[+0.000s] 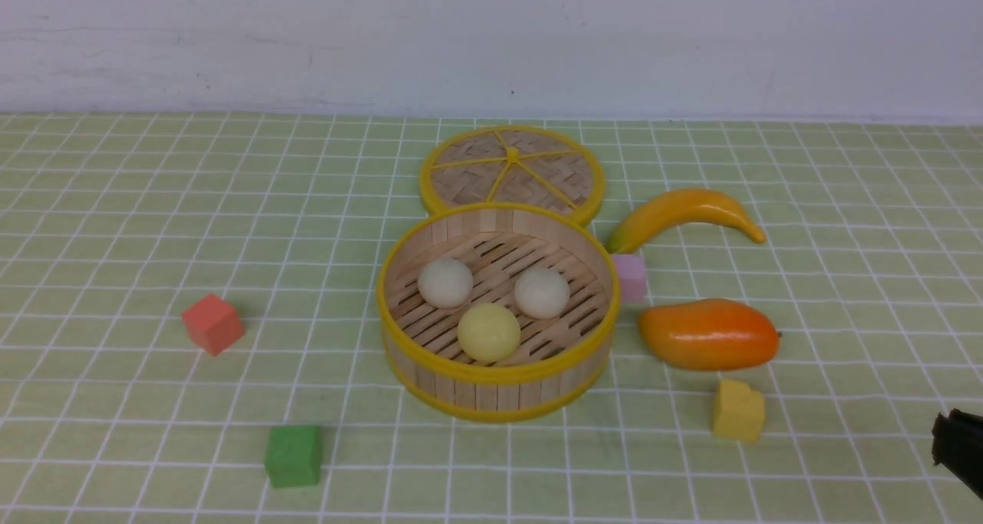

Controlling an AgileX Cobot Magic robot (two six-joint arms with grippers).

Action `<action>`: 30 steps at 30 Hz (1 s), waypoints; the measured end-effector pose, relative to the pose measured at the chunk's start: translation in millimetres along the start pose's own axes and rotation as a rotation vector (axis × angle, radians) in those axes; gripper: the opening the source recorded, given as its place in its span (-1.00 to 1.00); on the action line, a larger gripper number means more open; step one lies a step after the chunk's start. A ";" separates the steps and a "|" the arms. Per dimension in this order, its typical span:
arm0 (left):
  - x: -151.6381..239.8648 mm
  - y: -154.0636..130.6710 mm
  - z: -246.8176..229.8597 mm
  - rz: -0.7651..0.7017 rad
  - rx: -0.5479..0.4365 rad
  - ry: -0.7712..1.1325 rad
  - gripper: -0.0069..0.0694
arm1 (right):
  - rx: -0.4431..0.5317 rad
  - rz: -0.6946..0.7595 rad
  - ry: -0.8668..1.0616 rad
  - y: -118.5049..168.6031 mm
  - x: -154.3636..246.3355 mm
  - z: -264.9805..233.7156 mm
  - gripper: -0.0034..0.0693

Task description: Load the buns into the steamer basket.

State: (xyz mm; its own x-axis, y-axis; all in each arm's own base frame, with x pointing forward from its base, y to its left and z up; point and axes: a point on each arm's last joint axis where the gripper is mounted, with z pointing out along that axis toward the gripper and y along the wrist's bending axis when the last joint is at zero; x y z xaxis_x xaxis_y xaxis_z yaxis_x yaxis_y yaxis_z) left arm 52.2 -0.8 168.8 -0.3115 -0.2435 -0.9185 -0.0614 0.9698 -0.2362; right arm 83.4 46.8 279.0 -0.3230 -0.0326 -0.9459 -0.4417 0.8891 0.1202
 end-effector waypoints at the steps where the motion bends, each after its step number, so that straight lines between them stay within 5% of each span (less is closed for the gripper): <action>1: 0.0 0.0 0.0 0.000 0.000 0.000 -0.79 | 0.000 0.000 0.000 0.0 0.0 0.0 -0.81; 8: -0.1 -0.1 0.0 -0.002 0.001 -0.001 -0.77 | 0.033 0.017 -0.024 -3.8 -1.4 -3.4 -0.79; 19: 0.0 -0.1 0.0 -0.003 0.001 -0.001 -0.75 | 0.438 0.103 -0.146 -38.4 -5.9 -24.8 -0.74; 30: 0.0 -0.1 0.0 -0.003 0.001 -0.001 -0.74 | 0.540 0.109 -0.189 -43.3 -5.9 -35.1 -0.71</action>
State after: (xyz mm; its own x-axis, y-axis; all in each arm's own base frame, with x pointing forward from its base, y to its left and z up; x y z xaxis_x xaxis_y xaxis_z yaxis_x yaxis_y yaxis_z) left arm 52.2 -0.9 168.9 -0.3108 -0.2464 -0.9180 -0.0610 0.9690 -0.2394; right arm 75.0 -7.5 289.9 -0.1654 0.1099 -0.9801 0.0912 0.9912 0.0958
